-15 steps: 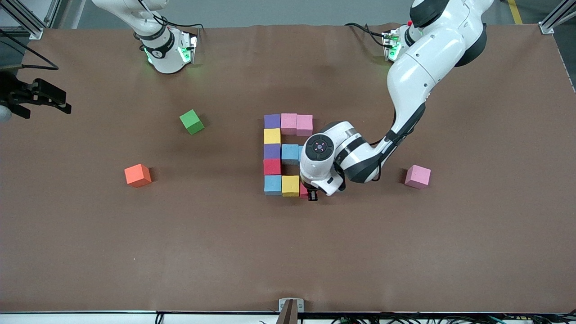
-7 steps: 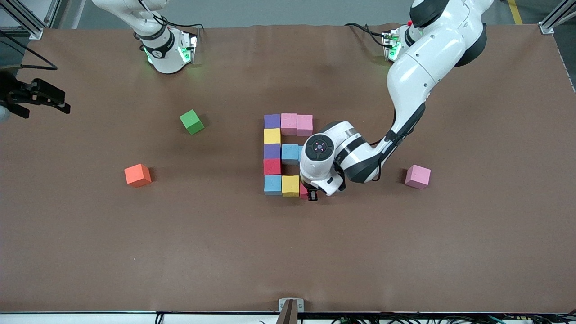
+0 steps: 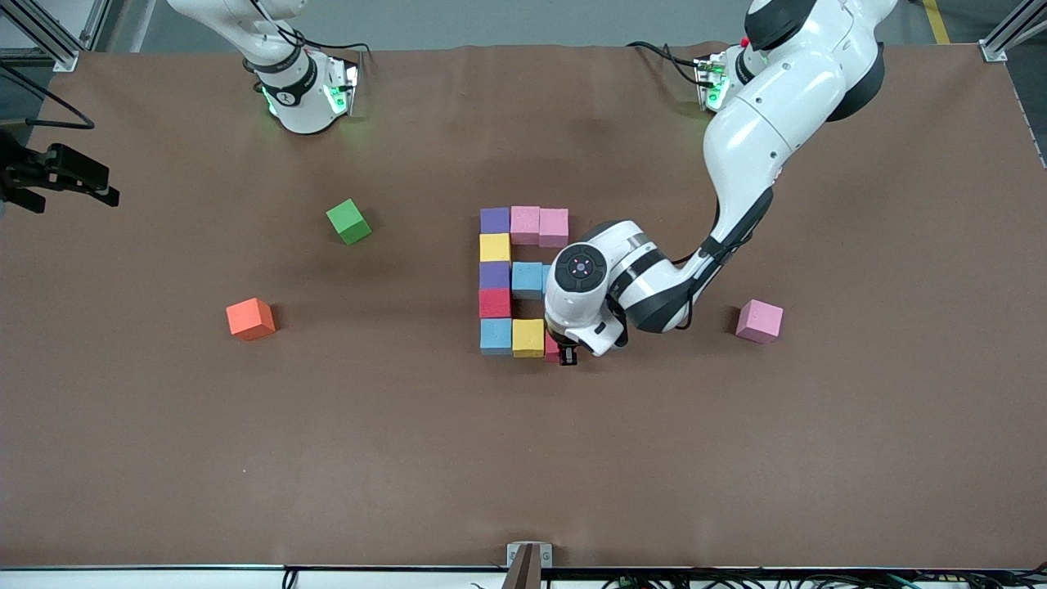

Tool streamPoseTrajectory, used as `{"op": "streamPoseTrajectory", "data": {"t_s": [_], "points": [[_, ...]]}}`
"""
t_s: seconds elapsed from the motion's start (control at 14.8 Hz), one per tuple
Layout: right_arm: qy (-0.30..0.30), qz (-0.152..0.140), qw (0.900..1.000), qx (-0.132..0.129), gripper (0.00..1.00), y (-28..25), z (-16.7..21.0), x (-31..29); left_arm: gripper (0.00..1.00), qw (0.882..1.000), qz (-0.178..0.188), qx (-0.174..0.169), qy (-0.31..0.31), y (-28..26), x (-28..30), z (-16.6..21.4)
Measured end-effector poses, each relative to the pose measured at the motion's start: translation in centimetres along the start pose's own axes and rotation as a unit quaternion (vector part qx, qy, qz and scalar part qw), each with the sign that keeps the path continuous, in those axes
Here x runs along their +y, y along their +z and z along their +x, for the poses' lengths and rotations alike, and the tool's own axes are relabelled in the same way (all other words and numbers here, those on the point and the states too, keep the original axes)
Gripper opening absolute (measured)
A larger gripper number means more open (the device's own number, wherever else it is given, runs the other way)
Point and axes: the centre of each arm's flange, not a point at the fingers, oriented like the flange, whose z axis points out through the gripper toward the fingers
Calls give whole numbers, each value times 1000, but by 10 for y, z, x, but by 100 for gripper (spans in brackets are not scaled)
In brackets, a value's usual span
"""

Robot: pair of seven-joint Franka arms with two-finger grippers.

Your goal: Arrange 11 blocks into digit 3

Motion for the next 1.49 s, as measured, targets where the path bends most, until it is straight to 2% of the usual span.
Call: {"op": "streamPoseTrajectory", "data": {"t_s": [0.27,0.34,0.68,1.08,1.28,1.49], "points": [[7,0,1000,1,100,-1,0,-6,96,1000,-4,-4,-3,-4,4,0],[7,0,1000,2,100,-2,-1,-6,100,1000,-6,-5,-4,-6,6,0],[3,0,1000,-2,100,-5,-5,-6,100,1000,-15,-20,-19,-30,18,1],[0,-1,1000,4,100,-15,-8,-8,100,1000,-15,-13,-22,-72,18,6],[0,-1,1000,4,100,-15,-8,-8,100,999,-13,-28,20,-102,39,47],[0,-1,1000,4,100,-15,-8,-8,100,992,-3,-34,125,-108,60,109]]}}
